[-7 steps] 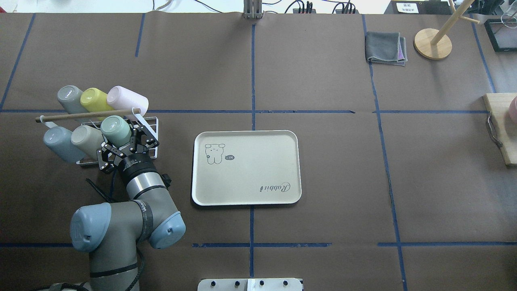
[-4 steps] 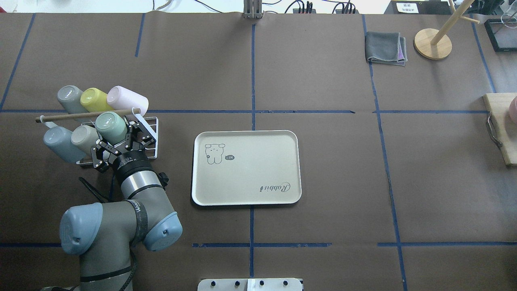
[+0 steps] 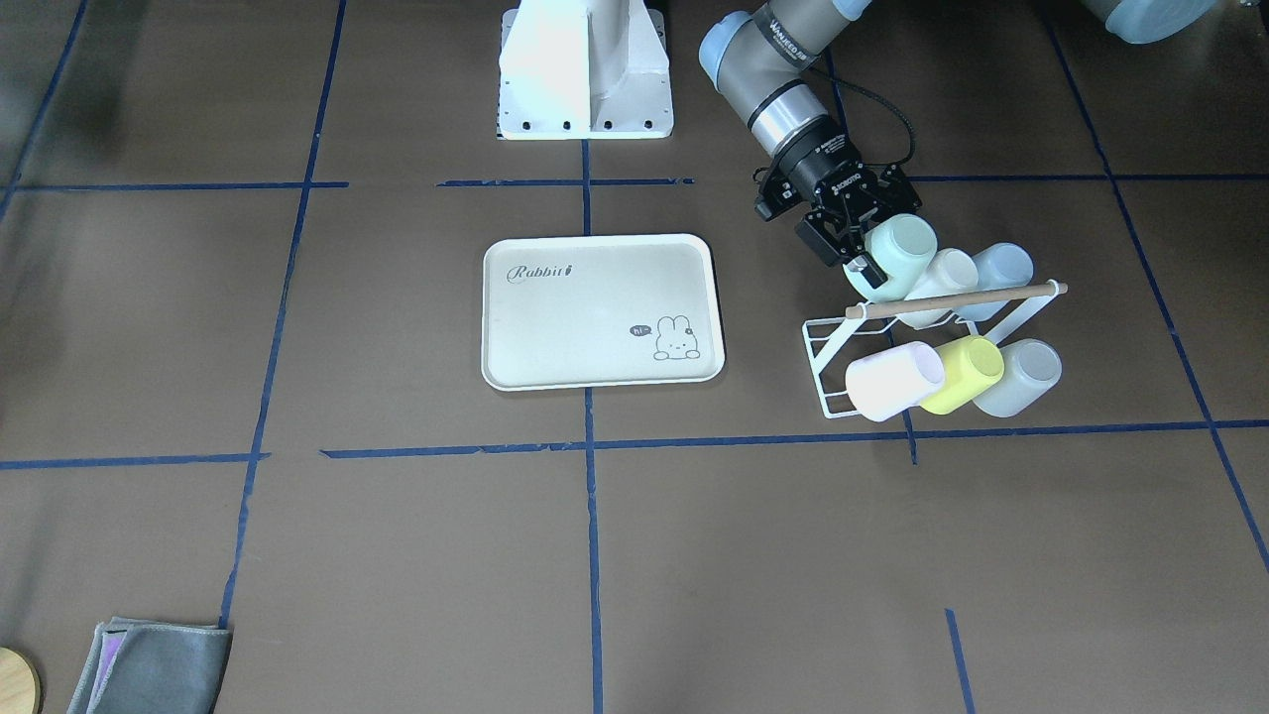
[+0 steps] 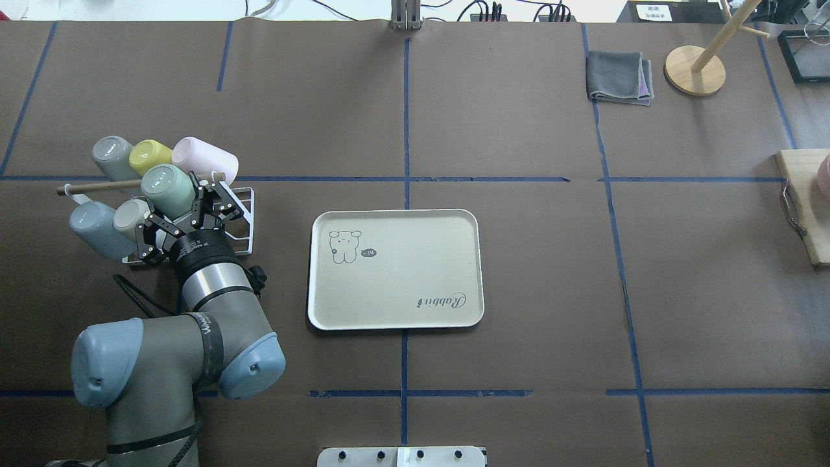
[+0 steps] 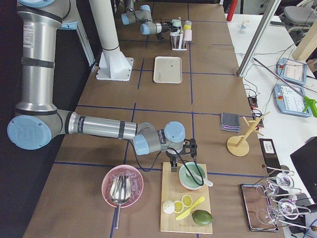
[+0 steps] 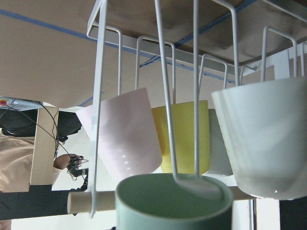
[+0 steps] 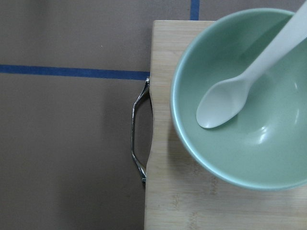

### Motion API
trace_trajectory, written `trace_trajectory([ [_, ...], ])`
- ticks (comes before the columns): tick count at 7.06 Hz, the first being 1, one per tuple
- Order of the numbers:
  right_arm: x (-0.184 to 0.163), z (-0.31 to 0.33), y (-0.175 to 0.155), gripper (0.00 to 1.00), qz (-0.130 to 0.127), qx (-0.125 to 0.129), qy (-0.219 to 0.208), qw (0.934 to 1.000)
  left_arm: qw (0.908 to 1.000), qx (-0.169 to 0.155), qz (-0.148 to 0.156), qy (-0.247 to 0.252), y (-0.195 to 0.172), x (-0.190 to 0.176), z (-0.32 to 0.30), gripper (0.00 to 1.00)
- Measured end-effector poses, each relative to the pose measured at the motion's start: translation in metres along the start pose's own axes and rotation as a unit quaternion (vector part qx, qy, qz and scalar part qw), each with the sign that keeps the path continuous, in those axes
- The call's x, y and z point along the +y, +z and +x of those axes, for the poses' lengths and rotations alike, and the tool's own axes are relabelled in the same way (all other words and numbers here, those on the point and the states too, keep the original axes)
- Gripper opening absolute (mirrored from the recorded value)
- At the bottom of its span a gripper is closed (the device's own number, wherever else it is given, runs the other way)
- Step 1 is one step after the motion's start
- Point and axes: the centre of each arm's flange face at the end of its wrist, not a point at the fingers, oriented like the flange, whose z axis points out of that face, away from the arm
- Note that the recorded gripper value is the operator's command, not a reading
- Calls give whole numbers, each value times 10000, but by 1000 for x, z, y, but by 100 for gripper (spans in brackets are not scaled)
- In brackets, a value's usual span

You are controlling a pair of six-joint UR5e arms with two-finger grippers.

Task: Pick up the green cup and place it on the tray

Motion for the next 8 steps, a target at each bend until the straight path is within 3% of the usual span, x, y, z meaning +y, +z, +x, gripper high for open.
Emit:
trace_trajectory([
  [3,0,0,0,100,0,0,-2,10000,9991,-62,84,-411,-6,51,-6,27],
  [5,1,0,0,100,6,-1,-3,10000,9939,-194,443,-995,-32,93,-21,27],
  [6,1,0,0,100,11,-2,-7,10000,9859,-163,776,-1472,-47,108,-32,27],
  [7,0,0,-1,100,15,-3,-12,10000,9690,-61,1230,-2143,-60,116,-42,26],
  [8,0,0,-1,100,17,-4,-18,10000,9404,92,1761,-2908,-72,118,-50,24],
])
